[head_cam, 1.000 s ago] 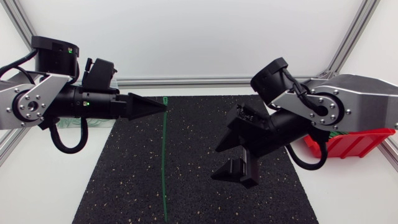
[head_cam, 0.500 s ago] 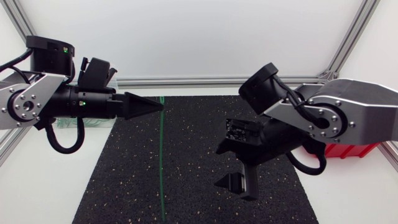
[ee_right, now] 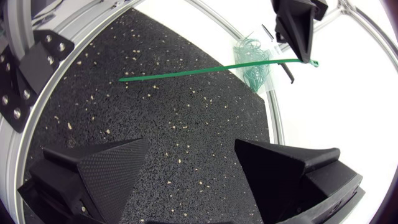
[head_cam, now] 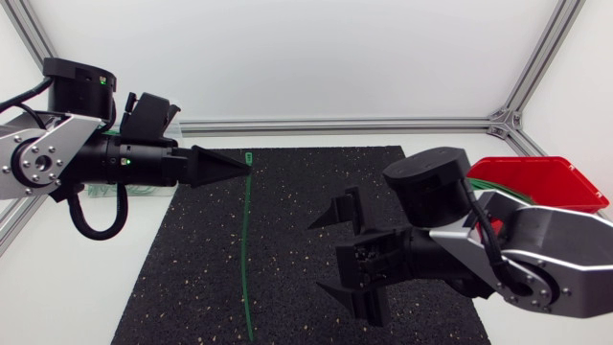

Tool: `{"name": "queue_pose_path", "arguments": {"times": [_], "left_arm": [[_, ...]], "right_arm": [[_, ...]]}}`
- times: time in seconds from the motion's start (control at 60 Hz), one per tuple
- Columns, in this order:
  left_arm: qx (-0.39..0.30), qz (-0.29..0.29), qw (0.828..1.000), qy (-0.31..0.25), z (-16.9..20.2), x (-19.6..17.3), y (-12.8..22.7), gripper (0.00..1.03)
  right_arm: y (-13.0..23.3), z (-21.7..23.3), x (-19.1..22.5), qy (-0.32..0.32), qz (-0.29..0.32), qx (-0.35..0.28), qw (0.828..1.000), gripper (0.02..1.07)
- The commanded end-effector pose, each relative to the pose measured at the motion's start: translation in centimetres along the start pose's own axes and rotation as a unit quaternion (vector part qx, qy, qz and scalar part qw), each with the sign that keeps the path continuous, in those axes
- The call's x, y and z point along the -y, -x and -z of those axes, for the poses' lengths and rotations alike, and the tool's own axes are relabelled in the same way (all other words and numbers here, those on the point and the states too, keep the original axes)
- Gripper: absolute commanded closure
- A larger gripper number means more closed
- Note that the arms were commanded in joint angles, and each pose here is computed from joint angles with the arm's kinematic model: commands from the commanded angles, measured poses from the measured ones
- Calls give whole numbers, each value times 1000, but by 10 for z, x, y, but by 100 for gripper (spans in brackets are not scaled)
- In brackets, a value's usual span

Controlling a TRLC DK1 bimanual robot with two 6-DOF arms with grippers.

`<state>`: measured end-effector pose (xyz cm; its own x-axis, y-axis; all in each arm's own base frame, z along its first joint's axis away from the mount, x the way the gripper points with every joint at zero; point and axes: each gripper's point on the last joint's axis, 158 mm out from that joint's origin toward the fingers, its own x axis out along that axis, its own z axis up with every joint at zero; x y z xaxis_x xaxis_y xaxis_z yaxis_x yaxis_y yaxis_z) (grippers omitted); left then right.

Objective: Take a green cable tie from the red box, thread the tail through the head to close it, then place it in the transparent bin on the left.

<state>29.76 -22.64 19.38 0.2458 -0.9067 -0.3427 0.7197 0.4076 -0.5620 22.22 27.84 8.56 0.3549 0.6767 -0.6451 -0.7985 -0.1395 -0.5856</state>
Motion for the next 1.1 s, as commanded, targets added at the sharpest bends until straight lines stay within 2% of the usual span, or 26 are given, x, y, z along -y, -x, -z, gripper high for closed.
{"name": "queue_pose_path", "arguments": {"times": [0.0,0.2,0.267,0.5,0.633,1.0,1.083], "left_arm": [[2,12,1000,23,-7,1,2,100],[8,28,995,95,-18,5,5,100],[6,33,991,128,-18,4,5,99],[3,57,975,214,-22,-16,9,100],[-1,77,962,261,-24,-27,11,100],[0,91,949,301,-33,-37,14,100],[2,89,947,308,-34,-44,15,100]], "right_arm": [[-2,-4,-6,59,9,2,998,6],[2,-25,21,144,102,25,984,6],[3,-34,19,170,115,37,978,6],[-10,-43,-1,270,133,52,952,6],[-21,-46,-7,306,136,57,940,6],[-30,-74,-23,375,137,94,912,6],[-27,-81,-36,394,124,121,903,6]]}}
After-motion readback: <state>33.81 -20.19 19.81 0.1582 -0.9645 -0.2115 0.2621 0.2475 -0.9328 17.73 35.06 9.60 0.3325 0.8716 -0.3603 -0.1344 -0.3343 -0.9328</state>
